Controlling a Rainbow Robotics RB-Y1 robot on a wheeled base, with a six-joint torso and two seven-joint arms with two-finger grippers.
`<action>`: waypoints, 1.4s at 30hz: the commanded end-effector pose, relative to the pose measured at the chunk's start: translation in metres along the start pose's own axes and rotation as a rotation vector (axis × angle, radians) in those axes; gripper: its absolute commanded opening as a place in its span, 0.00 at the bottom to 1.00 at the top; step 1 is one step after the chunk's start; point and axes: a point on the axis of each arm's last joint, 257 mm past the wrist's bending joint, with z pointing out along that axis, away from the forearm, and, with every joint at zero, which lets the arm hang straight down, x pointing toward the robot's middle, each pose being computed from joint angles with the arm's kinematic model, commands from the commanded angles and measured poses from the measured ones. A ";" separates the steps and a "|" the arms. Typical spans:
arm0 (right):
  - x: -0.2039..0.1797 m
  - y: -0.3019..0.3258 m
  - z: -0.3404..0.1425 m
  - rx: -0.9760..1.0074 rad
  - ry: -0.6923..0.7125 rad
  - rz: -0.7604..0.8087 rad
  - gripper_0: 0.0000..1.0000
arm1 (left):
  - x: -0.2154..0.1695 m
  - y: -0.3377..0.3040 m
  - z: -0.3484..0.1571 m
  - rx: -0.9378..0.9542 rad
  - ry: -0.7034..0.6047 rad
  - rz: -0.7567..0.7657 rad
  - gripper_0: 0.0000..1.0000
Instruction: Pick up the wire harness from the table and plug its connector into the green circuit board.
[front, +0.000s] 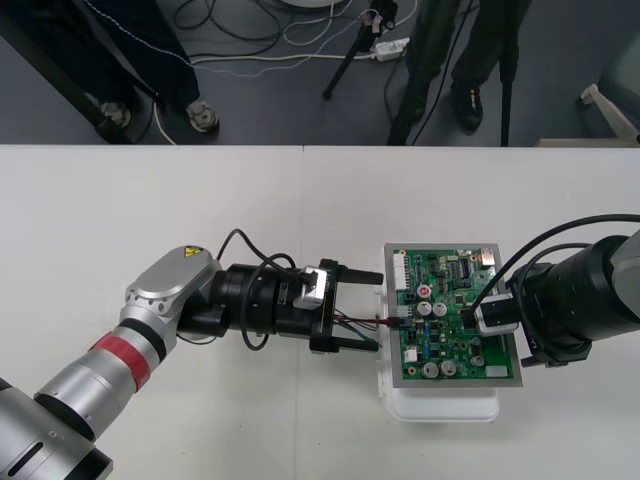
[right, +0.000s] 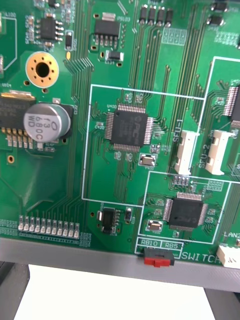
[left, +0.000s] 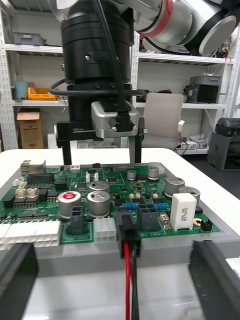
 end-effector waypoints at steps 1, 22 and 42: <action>-0.008 -0.009 -0.004 0.026 -0.001 0.026 1.00 | -0.011 0.006 -0.017 0.006 -0.009 0.053 1.00; 0.076 -0.004 -0.030 -0.032 0.021 0.186 1.00 | 0.016 -0.017 -0.154 -0.071 0.248 0.116 1.00; 0.038 -0.024 -0.116 0.010 -0.403 0.321 1.00 | -0.066 -0.079 -0.257 -0.029 0.529 -0.042 1.00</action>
